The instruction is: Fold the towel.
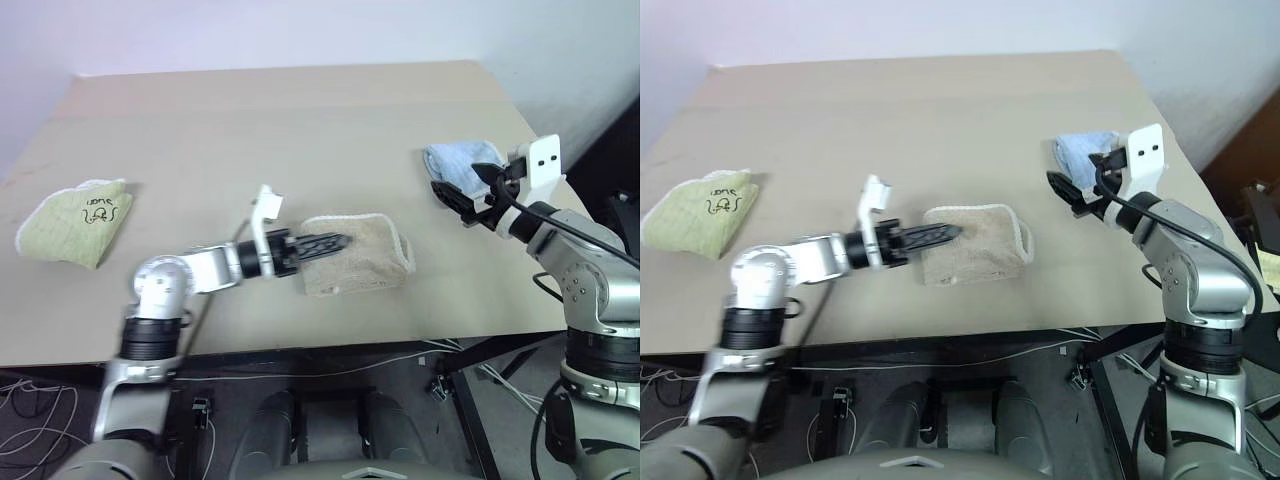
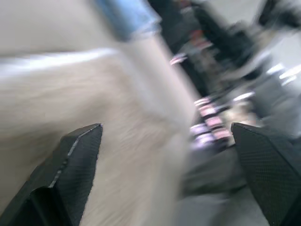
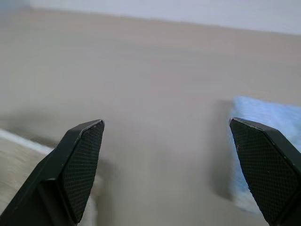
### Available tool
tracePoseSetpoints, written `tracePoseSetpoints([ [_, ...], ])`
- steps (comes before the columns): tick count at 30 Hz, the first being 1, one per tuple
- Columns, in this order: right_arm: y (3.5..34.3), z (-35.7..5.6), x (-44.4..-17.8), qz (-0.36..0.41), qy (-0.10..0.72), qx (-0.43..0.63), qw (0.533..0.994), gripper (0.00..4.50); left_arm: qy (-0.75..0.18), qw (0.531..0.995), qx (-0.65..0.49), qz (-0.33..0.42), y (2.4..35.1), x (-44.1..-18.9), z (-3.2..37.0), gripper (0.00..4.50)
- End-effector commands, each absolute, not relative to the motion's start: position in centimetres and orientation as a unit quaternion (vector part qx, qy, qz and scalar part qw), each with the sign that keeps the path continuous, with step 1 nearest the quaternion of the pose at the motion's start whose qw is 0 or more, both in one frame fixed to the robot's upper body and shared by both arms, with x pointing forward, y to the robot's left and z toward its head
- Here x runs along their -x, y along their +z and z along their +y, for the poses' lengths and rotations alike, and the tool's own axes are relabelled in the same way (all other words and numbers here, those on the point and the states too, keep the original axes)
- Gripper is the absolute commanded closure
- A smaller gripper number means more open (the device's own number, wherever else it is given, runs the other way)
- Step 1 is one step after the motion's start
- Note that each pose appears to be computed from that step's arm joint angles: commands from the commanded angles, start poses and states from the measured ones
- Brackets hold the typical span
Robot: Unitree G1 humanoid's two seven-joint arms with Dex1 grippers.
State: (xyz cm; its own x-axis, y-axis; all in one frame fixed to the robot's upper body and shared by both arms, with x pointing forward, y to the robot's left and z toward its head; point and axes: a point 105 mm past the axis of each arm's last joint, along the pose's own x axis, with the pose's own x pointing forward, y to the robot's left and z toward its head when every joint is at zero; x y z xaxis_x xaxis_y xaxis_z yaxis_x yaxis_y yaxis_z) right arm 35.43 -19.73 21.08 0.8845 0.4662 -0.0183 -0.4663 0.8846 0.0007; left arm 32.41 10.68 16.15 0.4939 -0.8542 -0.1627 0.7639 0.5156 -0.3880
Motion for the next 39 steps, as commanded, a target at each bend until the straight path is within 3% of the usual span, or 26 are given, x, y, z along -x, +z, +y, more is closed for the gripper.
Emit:
tracePoseSetpoints([
  [1, 22.0, -15.6, -34.8, -0.01, 0.318, -0.02, 0.948, 0.19, -0.523, 0.852, -0.021, 0.0, 20.4, -32.0, 10.4, 0.02],
  [4, 21.5, -13.4, -35.0, -0.007, 0.339, -0.031, 0.94, 0.93, -0.527, 0.847, -0.048, -0.052, 21.2, -32.6, 10.4, 0.0],
  [7, 20.8, -11.7, -35.3, -0.001, 0.354, -0.031, 0.935, 1.94, -0.522, 0.848, -0.036, -0.083, 21.6, -33.8, 9.8, 0.56],
  [14, 20.7, -10.1, -35.6, -0.004, 0.377, -0.038, 0.925, 4.44, -0.564, 0.821, -0.035, -0.082, 20.2, -34.4, 7.3, 2.96],
  [19, 20.3, -9.6, -35.6, -0.001, 0.389, -0.041, 0.921, 4.5, -0.573, 0.814, -0.053, -0.074, 19.1, -34.9, 6.5, 4.43],
  [28, 17.5, -9.5, -35.2, 0.041, 0.395, -0.056, 0.916, 4.5, -0.644, 0.761, -0.058, -0.052, 16.0, -32.7, 3.2, 4.43],
  [39, 9.3, -8.9, -35.8, 0.143, 0.361, -0.103, 0.916, 4.5, -0.648, 0.745, -0.152, 0.049, 8.6, -31.8, 3.3, 4.43],
])
